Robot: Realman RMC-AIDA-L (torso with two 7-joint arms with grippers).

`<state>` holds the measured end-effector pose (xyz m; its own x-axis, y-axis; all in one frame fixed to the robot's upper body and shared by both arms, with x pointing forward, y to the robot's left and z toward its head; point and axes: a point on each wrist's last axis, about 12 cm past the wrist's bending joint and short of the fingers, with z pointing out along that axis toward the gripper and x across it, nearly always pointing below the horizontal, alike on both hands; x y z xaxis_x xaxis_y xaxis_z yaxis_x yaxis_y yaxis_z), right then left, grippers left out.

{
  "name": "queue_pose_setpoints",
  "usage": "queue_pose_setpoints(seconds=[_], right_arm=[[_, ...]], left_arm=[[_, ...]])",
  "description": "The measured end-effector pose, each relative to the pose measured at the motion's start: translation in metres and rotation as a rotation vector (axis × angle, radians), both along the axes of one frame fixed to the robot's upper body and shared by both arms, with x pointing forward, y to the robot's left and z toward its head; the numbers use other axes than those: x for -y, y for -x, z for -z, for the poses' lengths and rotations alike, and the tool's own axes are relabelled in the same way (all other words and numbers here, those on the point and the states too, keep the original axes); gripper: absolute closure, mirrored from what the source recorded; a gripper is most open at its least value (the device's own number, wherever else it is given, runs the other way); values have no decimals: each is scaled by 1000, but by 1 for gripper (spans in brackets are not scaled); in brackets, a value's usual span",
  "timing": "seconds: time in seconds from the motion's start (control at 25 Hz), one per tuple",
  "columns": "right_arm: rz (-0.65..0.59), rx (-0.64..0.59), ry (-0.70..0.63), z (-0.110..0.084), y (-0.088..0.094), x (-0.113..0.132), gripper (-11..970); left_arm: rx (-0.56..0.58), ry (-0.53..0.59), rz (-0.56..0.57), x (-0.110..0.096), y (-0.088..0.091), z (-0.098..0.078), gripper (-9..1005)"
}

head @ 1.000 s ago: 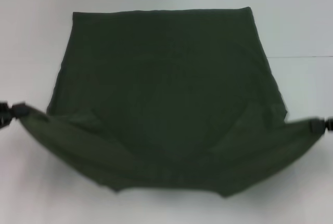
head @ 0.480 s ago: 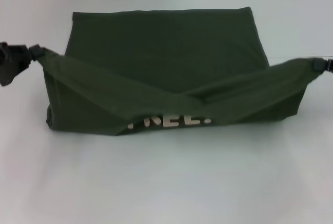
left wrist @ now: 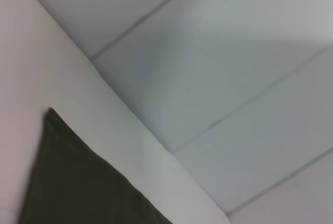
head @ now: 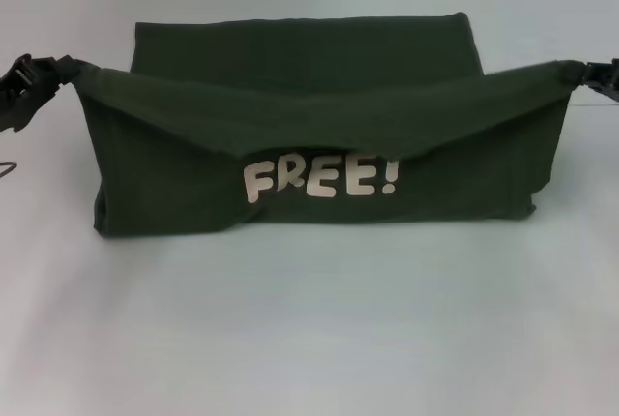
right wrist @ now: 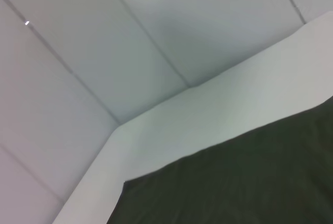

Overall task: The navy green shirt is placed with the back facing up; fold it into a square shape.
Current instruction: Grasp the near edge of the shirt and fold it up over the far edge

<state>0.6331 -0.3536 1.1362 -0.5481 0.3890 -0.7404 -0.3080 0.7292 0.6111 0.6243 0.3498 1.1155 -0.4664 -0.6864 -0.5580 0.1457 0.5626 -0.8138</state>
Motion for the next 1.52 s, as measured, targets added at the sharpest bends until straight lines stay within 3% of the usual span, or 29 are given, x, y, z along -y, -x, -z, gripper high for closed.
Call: queue_pose_setpoints(seconds=[0.6,1.04,1.12,1.52], right_arm=[[172,-14,77,25,-22,-30,931],[198,5,204,32,-35,-55,930],[210,7,224,32,-37,-56,795],[230,13,268,30,-40,-53,575]], left_arm=[[38,-165,-108,33,-20,16,969],[52,-274,-138,54,-28,24,969],[48,-282,-168,56,-29,27,969],[18,-302,-247,49,-31,30,747]])
